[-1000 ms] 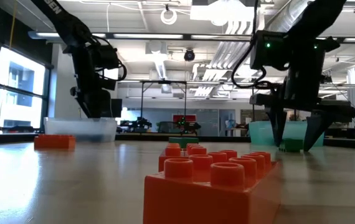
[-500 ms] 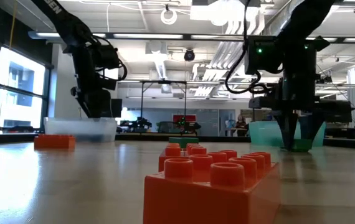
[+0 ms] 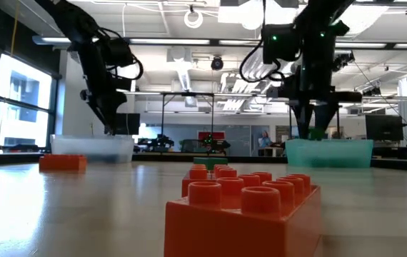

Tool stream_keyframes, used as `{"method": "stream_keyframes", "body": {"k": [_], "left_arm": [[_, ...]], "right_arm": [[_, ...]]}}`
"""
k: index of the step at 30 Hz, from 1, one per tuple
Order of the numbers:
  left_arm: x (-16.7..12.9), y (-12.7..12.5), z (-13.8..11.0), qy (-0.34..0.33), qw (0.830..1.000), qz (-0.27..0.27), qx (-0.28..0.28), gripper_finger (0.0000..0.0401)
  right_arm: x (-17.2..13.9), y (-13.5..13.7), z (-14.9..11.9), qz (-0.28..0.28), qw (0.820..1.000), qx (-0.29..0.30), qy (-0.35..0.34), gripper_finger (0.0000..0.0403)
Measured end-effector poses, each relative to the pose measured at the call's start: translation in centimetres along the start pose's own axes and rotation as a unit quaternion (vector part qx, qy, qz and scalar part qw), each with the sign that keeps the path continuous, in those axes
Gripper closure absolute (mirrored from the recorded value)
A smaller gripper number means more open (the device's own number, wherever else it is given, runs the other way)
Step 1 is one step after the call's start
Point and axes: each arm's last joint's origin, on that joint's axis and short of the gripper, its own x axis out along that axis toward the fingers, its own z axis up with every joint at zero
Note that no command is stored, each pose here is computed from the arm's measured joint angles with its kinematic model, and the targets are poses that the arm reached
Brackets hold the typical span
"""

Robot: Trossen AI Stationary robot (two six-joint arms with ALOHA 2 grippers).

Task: Sort & place blocks by color
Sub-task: Put the green game piece into the green bin

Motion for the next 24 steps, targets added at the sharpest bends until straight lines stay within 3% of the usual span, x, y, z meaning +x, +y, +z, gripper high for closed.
{"method": "stream_keyframes", "body": {"k": [7, 15, 24], "left_arm": [[-1.9, 0.1, 0.0, -0.037, 0.999, 0.001, -0.002, 0.0155], [-4.2, -1.2, 0.2, -0.098, 0.994, -0.053, 0.018, 0.0155], [-5.8, -3.9, 0.7, -0.143, 0.98, -0.135, 0.015, 0.0155]], "right_arm": [[-1.7, -1.9, 4.4, -0.057, 0.997, -0.014, -0.042, 0.0298], [-1.8, -5.0, 8.6, -0.085, 0.995, -0.011, -0.056, 0.0298], [1.5, -7.8, 8.9, -0.077, 0.997, 0.011, -0.014, 0.0298]]}}
